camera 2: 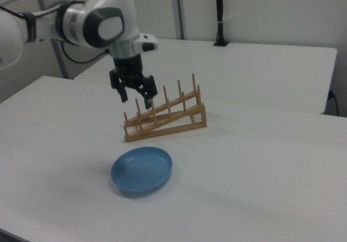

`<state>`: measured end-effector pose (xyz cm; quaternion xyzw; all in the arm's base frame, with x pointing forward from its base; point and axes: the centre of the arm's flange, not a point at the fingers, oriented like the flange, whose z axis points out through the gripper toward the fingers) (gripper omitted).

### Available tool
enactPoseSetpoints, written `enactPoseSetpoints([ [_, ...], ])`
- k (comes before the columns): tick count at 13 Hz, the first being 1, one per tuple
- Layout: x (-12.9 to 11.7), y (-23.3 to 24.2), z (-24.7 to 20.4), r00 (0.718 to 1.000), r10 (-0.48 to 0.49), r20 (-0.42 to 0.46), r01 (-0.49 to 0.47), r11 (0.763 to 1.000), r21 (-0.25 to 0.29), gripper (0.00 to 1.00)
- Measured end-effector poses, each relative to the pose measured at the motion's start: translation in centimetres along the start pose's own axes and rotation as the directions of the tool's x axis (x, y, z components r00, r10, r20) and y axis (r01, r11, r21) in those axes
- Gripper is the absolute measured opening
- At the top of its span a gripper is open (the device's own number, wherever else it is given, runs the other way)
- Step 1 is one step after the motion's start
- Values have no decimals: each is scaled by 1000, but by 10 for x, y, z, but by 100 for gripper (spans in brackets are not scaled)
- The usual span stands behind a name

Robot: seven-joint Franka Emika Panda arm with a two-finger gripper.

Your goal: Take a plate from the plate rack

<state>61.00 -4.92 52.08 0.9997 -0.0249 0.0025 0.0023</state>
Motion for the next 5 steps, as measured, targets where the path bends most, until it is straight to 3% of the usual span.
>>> enactPoseSetpoints([
  [5,-20,-7,-33,1000,10,-4,-10,1000,19,100],
])
